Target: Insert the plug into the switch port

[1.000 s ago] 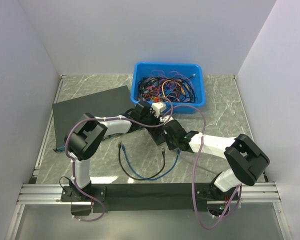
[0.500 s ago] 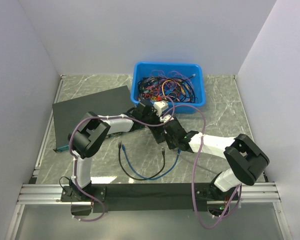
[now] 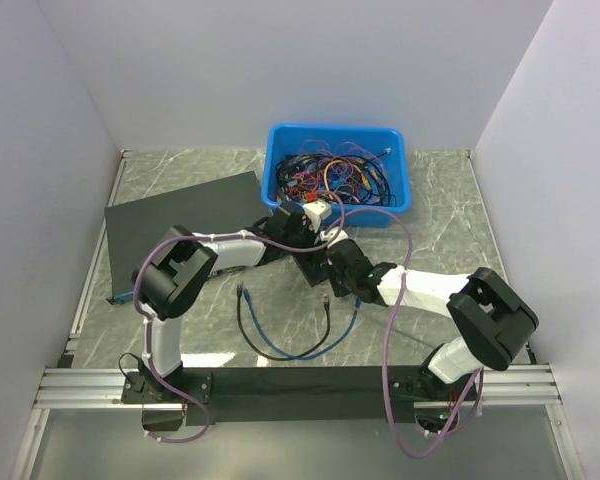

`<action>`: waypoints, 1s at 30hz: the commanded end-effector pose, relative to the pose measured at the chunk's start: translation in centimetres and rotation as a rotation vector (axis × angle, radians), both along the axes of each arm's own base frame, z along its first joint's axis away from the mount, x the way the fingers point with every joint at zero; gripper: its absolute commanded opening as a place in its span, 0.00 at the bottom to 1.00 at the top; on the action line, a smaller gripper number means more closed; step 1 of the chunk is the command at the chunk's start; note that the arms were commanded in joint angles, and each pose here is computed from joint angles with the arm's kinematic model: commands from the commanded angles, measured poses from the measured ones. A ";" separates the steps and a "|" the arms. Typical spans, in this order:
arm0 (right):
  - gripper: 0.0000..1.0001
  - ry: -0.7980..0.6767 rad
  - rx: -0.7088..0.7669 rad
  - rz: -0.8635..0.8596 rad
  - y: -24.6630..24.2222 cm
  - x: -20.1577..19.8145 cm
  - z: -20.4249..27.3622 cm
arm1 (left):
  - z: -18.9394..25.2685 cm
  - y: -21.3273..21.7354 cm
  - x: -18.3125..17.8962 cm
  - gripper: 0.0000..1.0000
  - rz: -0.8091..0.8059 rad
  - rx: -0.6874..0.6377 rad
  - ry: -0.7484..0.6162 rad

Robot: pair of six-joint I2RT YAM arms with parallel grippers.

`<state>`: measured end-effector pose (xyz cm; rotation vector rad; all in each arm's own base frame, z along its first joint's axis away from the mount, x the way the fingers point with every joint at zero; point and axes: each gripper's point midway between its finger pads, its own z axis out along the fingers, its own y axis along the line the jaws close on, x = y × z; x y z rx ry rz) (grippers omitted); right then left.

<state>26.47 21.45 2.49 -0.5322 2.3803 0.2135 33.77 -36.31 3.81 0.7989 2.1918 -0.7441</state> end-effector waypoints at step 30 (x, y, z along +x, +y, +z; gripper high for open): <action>0.02 -0.395 0.463 0.017 9.9 3.5 12.3 | -4.8 -1.0 -9.7 0.72 -0.097 0.227 0.385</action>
